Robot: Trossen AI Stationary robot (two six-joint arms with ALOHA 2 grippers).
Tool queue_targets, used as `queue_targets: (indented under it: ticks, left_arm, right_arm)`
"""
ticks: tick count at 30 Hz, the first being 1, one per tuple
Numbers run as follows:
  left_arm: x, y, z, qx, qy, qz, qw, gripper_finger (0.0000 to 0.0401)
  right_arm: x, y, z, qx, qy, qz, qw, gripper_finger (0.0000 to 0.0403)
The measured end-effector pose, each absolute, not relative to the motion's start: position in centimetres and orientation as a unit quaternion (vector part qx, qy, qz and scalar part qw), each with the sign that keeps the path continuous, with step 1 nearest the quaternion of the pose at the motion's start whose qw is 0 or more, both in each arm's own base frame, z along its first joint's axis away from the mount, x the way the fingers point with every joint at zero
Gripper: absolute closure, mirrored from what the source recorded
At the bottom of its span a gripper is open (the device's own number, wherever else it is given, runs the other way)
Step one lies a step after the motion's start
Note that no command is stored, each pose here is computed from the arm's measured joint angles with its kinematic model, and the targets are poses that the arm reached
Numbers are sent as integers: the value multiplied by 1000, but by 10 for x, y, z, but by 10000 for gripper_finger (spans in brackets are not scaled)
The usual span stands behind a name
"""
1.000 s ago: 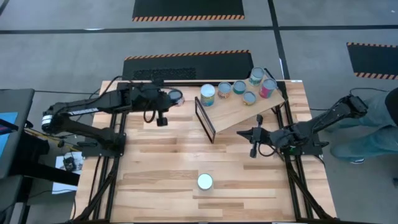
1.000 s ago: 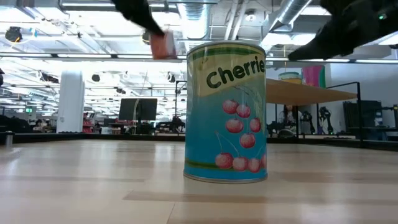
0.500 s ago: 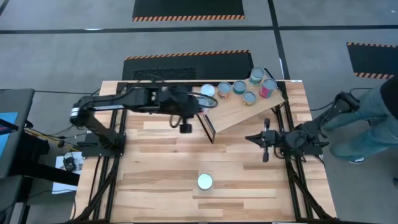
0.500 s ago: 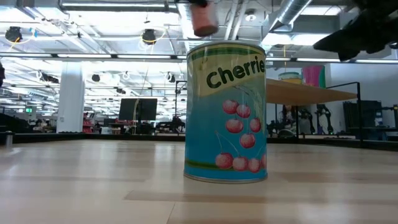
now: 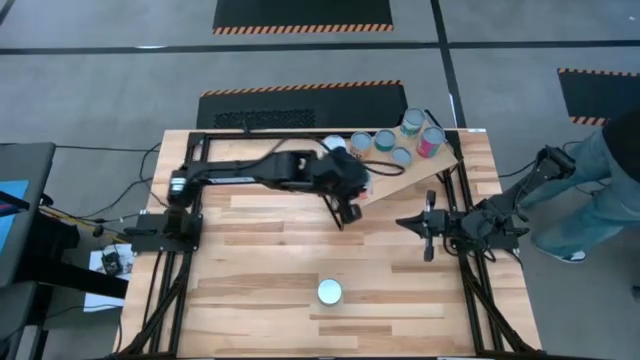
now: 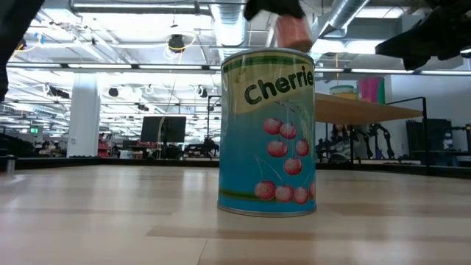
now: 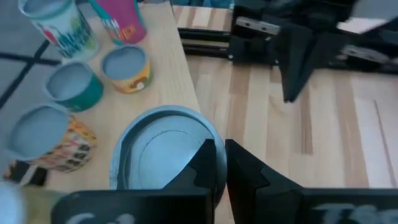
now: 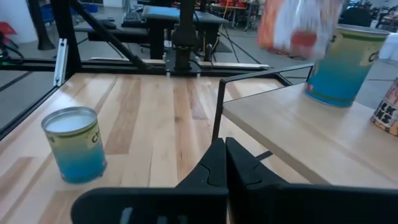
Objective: Pick and place cans onto a shelf
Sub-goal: Put the can of pasta on the shelf
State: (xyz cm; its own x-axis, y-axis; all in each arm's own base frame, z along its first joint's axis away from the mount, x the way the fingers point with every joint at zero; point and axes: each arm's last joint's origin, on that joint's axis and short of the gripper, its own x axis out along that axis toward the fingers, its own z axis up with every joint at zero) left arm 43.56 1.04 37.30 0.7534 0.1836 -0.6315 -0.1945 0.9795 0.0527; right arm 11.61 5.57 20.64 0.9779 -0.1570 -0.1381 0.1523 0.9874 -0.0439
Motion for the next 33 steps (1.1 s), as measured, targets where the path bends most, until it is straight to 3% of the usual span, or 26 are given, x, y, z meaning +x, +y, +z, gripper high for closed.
queue_targets:
  ticks: [10,14,25,33]
  left_arm:
    - [481,25,339,-23,328,218,919,398]
    - [494,35,321,-25,337,226,914,398]
    - [497,55,327,-37,301,239,922,398]
    - [507,63,308,-38,313,227,922,397]
  right_arm:
    - [114,61,208,-23,65,-58,996,398]
    - [112,64,208,-36,65,-42,996,398]
    - [110,68,209,-53,58,-27,997,398]
    - [110,68,210,-51,55,-27,997,398]
